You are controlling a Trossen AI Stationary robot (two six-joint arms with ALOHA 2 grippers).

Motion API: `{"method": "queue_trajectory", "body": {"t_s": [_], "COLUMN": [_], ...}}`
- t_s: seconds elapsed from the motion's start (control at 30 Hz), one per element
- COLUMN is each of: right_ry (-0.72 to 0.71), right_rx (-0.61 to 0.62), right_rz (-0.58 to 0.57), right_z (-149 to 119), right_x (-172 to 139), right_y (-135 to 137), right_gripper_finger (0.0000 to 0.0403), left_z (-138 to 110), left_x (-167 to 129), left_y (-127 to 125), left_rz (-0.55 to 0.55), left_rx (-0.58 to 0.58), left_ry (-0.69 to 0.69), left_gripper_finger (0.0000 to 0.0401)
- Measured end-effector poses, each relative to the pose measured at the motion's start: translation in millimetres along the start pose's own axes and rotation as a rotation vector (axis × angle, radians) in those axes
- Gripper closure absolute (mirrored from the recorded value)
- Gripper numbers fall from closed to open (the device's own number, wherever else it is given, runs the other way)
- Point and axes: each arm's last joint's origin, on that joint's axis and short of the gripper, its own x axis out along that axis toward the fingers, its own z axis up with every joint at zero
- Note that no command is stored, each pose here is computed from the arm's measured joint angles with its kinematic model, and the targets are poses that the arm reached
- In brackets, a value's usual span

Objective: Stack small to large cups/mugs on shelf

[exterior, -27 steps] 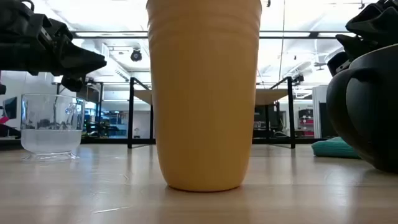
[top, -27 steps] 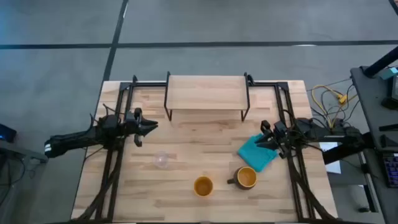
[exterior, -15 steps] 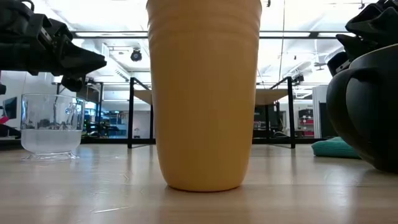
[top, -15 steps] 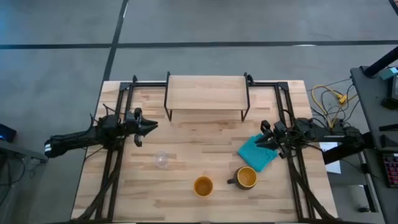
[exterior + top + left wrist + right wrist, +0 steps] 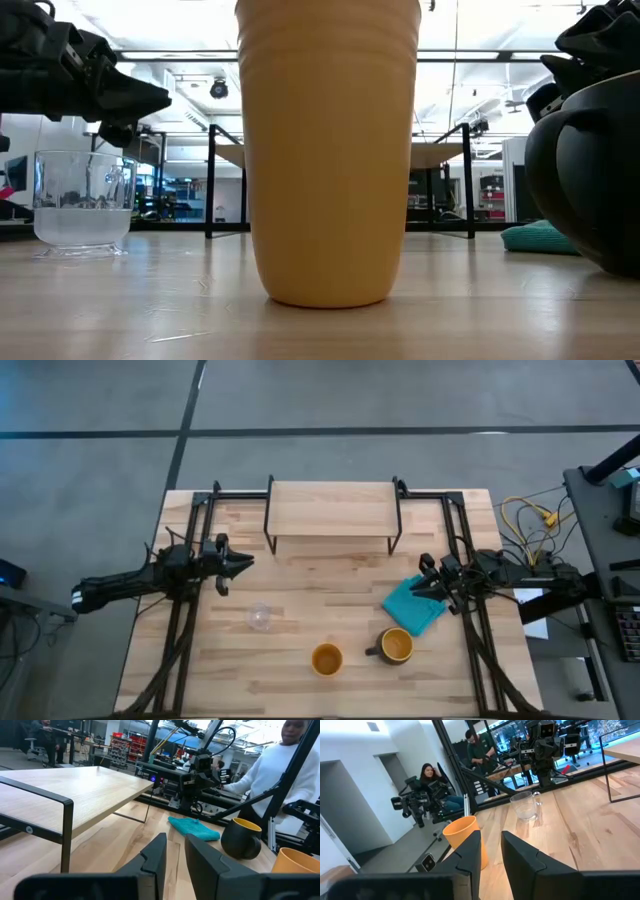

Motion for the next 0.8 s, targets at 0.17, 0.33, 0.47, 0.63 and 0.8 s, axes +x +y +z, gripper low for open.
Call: {"method": "queue_trajectory", "body": {"t_s": [0.17,0.33,0.47,0.63,0.8], "right_ry": [0.0,0.0,0.001,0.0,0.0], "right_rx": [0.0,0.0,0.0,0.0,0.0], "right_rz": [0.0,0.0,0.0,0.0,0.0], "right_z": [0.0,0.0,-0.1,0.0,-0.1], "right_x": [0.0,0.0,0.0,0.0,0.0], "right_y": [0.0,0.0,0.0,0.0,0.0], "right_gripper_finger": [0.0328,0.0323,0.0326,0.0332,0.0329], "left_z": [-0.1,0.0,0.0,0.1,-0.1], "left_x": [0.0,0.0,0.0,0.0,0.0], "left_y": [0.1,0.0,0.0,0.0,0.1], "left_rz": [0.0,0.0,0.0,0.0,0.0], "left_rx": [0.0,0.0,0.0,0.0,0.0], "left_ry": [0.0,0.0,0.0,0.0,0.0], "left_gripper_finger": [0.0345,0.0345,0.0345,0.0345,0.0345]}}
